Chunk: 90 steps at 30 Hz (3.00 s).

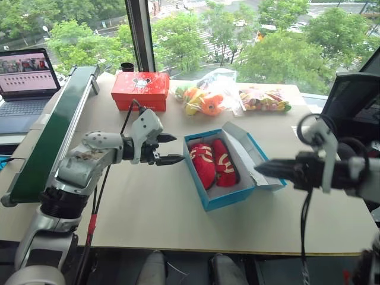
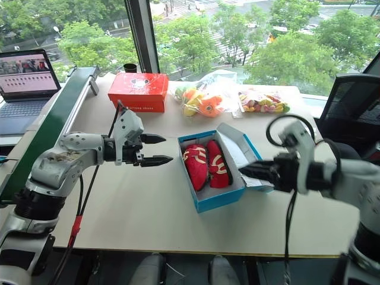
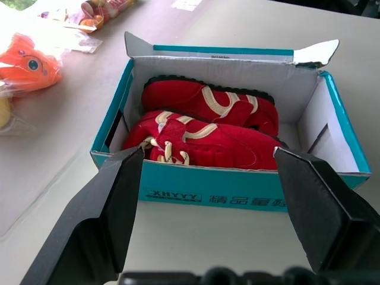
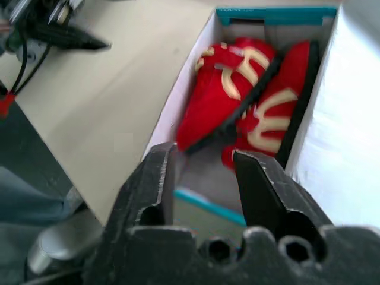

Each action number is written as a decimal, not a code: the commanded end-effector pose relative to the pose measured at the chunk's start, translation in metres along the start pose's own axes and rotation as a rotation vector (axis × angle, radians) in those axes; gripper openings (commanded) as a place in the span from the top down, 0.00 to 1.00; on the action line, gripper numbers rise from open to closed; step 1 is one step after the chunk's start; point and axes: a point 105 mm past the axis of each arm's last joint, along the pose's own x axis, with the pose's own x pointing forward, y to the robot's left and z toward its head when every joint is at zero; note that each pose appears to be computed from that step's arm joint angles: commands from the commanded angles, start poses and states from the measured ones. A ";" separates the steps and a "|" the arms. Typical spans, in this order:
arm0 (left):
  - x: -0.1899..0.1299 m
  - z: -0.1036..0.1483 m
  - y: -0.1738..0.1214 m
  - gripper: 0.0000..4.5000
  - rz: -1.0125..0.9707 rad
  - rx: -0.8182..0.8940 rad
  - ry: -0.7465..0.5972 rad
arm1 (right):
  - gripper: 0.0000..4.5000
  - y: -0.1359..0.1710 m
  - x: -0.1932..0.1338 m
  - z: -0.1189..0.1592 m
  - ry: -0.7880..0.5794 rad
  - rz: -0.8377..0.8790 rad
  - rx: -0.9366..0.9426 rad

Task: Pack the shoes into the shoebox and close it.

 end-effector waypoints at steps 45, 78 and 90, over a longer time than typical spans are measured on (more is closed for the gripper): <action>-0.060 0.019 0.042 0.01 0.293 0.177 0.088 | 1.00 0.035 0.081 0.121 -0.521 0.397 0.052; -0.052 -0.007 -0.018 0.00 0.140 -0.166 -0.074 | 0.63 -0.005 0.070 0.143 -0.310 0.031 -0.519; -0.038 -0.143 -0.024 0.00 0.607 -0.275 0.025 | 0.00 -0.107 0.005 0.058 -0.509 -0.392 -0.295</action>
